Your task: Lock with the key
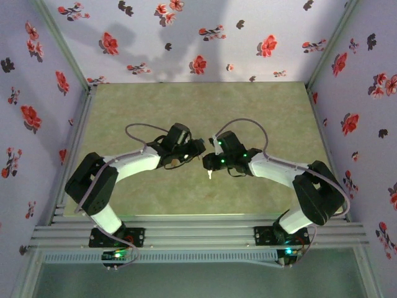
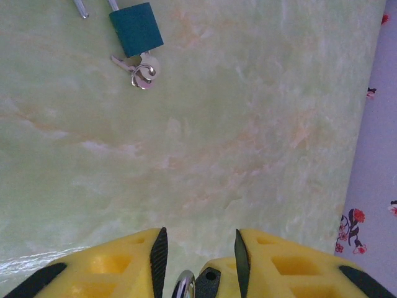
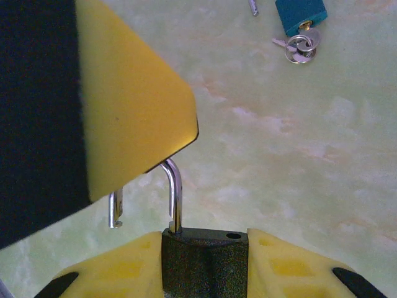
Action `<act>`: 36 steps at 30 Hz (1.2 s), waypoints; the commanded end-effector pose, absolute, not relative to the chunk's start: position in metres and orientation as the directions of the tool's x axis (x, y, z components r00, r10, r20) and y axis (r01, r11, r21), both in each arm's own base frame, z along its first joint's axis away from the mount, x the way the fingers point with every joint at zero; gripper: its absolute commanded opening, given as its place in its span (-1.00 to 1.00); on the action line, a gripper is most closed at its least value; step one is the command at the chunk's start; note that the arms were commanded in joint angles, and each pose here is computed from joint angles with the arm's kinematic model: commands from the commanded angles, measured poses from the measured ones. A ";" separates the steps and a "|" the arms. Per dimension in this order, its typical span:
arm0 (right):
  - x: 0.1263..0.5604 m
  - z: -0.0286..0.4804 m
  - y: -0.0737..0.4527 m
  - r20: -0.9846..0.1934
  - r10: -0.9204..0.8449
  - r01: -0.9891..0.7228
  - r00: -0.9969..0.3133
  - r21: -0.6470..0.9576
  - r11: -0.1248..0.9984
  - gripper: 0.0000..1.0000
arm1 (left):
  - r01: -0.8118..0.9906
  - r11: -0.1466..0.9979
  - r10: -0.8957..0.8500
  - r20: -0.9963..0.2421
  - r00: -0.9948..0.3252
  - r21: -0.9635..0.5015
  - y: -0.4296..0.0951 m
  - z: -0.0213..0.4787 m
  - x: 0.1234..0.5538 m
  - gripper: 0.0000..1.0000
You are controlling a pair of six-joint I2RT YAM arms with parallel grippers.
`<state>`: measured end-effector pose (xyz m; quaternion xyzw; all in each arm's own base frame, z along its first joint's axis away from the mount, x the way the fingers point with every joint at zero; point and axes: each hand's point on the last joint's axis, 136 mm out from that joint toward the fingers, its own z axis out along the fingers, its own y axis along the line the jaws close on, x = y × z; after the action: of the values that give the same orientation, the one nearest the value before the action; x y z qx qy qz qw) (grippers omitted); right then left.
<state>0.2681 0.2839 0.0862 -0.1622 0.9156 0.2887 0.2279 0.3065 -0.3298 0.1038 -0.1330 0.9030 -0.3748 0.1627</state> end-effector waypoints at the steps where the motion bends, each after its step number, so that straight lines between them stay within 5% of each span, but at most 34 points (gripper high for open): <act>1: 0.265 0.097 0.289 -0.542 -0.175 -0.467 -0.822 0.465 0.752 -0.40 | -0.128 0.678 -0.353 -0.168 -0.921 -0.724 -0.333 0.094 0.301 -0.29; 36: 0.265 0.098 0.291 -0.544 -0.170 -0.467 -0.822 0.473 0.747 -0.41 | -0.121 0.675 -0.337 -0.158 -0.928 -0.728 -0.334 0.089 0.296 -0.83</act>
<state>0.2654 0.2845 0.0854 -0.1644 0.9146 0.2938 0.2240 0.2997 -0.3297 0.0937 -0.1353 0.9010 -0.3840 0.1498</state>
